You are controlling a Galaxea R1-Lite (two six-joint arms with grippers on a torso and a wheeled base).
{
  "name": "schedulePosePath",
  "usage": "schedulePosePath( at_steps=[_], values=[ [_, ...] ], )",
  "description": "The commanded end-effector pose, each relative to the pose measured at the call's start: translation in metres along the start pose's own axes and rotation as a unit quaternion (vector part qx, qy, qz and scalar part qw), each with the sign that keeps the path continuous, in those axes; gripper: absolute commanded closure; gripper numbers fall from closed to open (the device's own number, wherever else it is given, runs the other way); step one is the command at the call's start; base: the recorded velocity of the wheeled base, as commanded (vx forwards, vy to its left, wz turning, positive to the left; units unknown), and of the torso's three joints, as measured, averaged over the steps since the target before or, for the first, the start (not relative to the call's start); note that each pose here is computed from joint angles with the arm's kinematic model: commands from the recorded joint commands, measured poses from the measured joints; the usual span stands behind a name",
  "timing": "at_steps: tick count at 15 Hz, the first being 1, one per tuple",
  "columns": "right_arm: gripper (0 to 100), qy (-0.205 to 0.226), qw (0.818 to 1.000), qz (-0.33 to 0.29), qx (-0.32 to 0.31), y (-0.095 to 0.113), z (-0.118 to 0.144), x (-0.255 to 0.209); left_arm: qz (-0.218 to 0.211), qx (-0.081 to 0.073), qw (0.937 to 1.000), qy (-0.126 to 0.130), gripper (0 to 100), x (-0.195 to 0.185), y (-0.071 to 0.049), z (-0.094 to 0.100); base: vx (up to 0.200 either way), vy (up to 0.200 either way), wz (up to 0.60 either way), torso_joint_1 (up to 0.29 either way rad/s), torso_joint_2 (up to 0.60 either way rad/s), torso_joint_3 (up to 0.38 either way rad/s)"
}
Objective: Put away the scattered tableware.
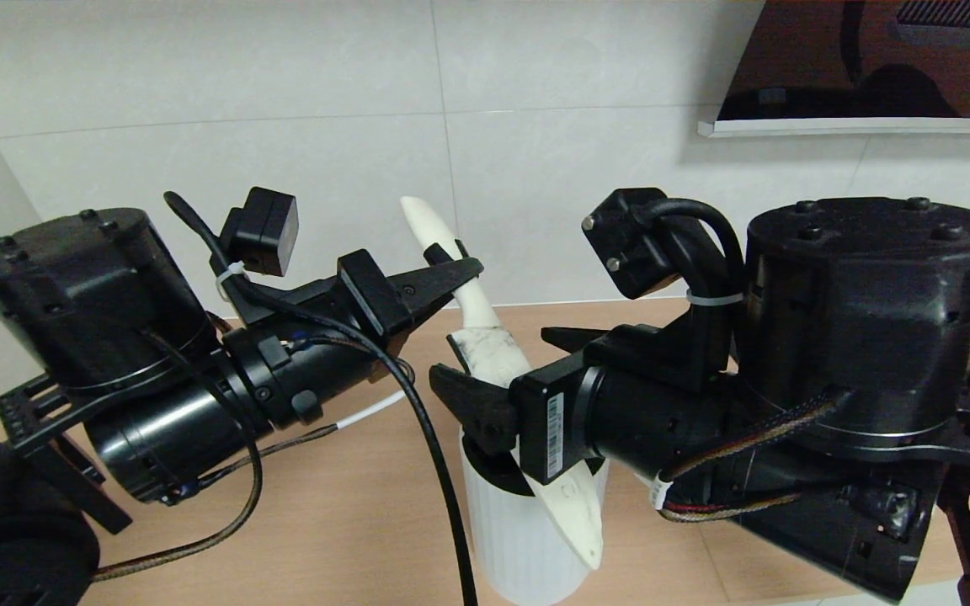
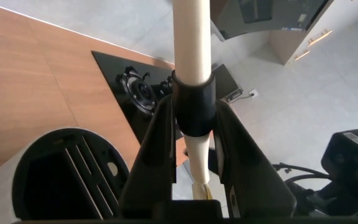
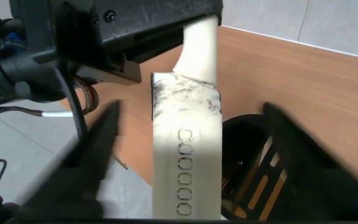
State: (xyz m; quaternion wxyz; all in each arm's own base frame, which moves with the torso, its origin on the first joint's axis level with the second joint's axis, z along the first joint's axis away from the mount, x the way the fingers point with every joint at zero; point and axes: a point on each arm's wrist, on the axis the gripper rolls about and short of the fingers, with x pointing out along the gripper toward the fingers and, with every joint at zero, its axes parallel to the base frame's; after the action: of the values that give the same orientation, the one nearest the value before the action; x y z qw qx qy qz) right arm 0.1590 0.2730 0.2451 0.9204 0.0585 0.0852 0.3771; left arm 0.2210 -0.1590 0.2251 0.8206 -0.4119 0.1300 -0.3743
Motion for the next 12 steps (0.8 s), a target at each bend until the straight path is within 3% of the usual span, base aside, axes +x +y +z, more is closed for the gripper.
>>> schedulePosePath(
  at_steps=[1, 5, 8, 10, 11, 12],
  values=[
    [0, 0.002, 1.000, 0.000, -0.001, 0.000, -0.001, 0.000, -0.003, 0.000, 1.0000, -0.002, 100, -0.001, -0.002, 0.001, 0.000, 0.000, 0.00, 0.000, 0.00, 0.000],
    [0, -0.003, 1.000, -0.001, 0.001, -0.001, 0.002, -0.002, -0.002, 0.002, 0.9999, -0.010, 100, -0.001, -0.003, 0.002, 0.000, 0.000, 0.00, 0.000, 0.00, 0.000],
    [0, -0.027, 0.999, -0.024, 0.007, -0.017, 0.017, -0.009, -0.012, 0.008, 0.9986, -0.051, 100, -0.002, -0.013, 0.011, 0.000, 0.000, 0.00, 0.000, 0.00, 0.000],
    [0, -0.043, 0.998, -0.040, 0.011, -0.028, 0.028, -0.017, -0.011, 0.020, 0.9975, -0.067, 100, -0.001, -0.018, 0.016, 0.000, 0.000, 0.00, 0.000, 0.00, 0.000],
    [0, -0.051, 0.997, -0.054, 0.012, -0.039, 0.031, -0.027, 0.019, 0.039, 0.9955, -0.084, 100, 0.002, -0.020, 0.020, 0.000, 0.000, 0.00, 0.000, 0.00, 0.000],
    [0, -0.057, 0.996, -0.063, 0.013, -0.045, 0.035, -0.032, 0.035, 0.047, 0.9939, -0.094, 100, 0.004, -0.023, 0.024, 0.000, 0.000, 0.00, 0.000, 0.00, 0.000]
  ],
)
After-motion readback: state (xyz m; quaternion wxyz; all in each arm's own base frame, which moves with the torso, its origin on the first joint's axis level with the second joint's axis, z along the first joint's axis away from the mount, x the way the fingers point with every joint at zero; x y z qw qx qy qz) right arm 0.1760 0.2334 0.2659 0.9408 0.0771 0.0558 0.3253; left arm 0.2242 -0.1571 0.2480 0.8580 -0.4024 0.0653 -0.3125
